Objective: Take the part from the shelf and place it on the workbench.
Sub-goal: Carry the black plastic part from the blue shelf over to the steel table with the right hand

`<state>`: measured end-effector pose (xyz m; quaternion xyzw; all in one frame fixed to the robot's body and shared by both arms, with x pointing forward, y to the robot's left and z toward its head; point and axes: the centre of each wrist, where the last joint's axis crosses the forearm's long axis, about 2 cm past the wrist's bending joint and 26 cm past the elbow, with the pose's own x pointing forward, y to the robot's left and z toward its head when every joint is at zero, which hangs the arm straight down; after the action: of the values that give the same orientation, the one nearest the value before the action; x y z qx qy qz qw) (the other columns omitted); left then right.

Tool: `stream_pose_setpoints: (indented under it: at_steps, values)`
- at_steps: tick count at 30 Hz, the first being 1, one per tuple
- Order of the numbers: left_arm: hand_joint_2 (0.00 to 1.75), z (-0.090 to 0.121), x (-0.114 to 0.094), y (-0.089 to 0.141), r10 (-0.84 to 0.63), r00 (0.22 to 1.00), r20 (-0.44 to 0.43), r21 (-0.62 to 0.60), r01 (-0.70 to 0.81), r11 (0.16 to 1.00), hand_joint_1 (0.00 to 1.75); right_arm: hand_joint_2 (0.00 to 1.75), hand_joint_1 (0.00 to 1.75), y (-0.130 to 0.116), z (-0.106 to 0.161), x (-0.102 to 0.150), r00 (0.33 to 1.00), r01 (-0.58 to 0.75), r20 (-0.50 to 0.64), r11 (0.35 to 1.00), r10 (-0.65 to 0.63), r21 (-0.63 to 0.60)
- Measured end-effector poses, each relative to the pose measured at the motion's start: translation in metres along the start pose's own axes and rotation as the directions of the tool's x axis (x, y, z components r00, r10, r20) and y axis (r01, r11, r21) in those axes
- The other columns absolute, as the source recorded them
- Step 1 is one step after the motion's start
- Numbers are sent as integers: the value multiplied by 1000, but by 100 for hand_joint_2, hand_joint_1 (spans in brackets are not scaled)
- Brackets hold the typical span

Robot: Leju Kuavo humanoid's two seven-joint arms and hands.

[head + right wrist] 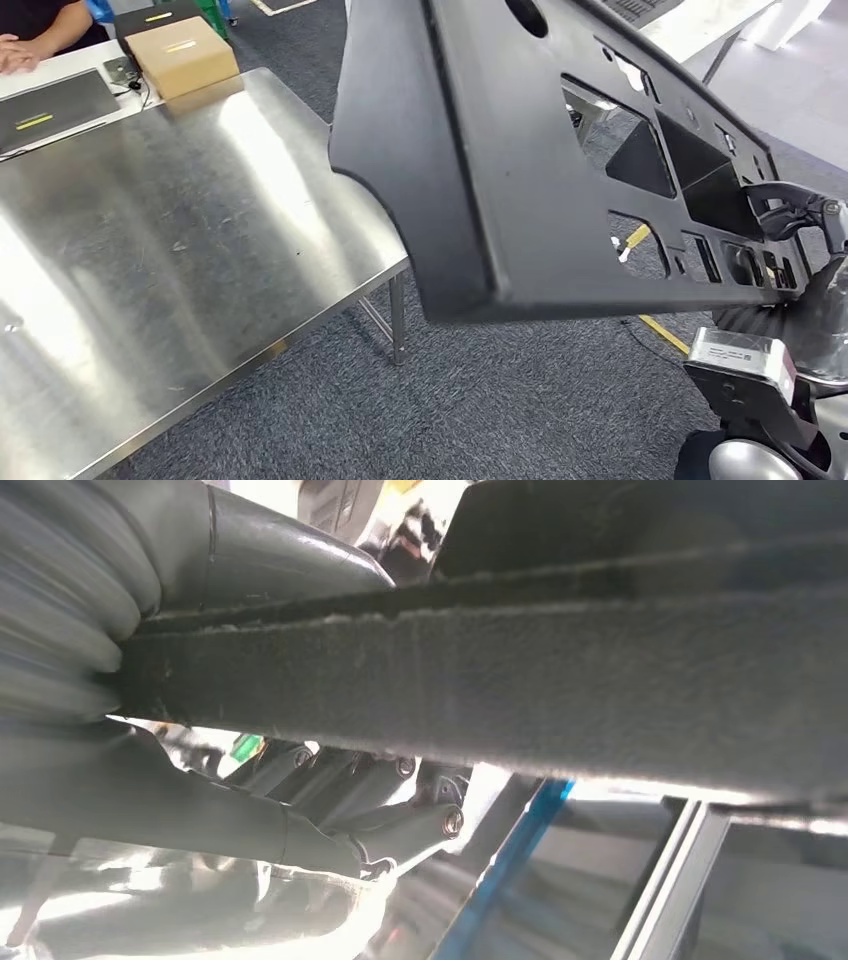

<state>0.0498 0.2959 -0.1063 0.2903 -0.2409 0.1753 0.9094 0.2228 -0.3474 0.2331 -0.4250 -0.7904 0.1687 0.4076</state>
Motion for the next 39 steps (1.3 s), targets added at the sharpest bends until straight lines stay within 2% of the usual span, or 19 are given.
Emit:
stream_pose_setpoints:
  at_steps: [39]
  values:
    - [175, 2, -4, 6, 2, 1000, -2, 53, -2, 999, 0, 175, 175, 7, 1, 10, 1000, -11, 1, 1000, 11, 29]
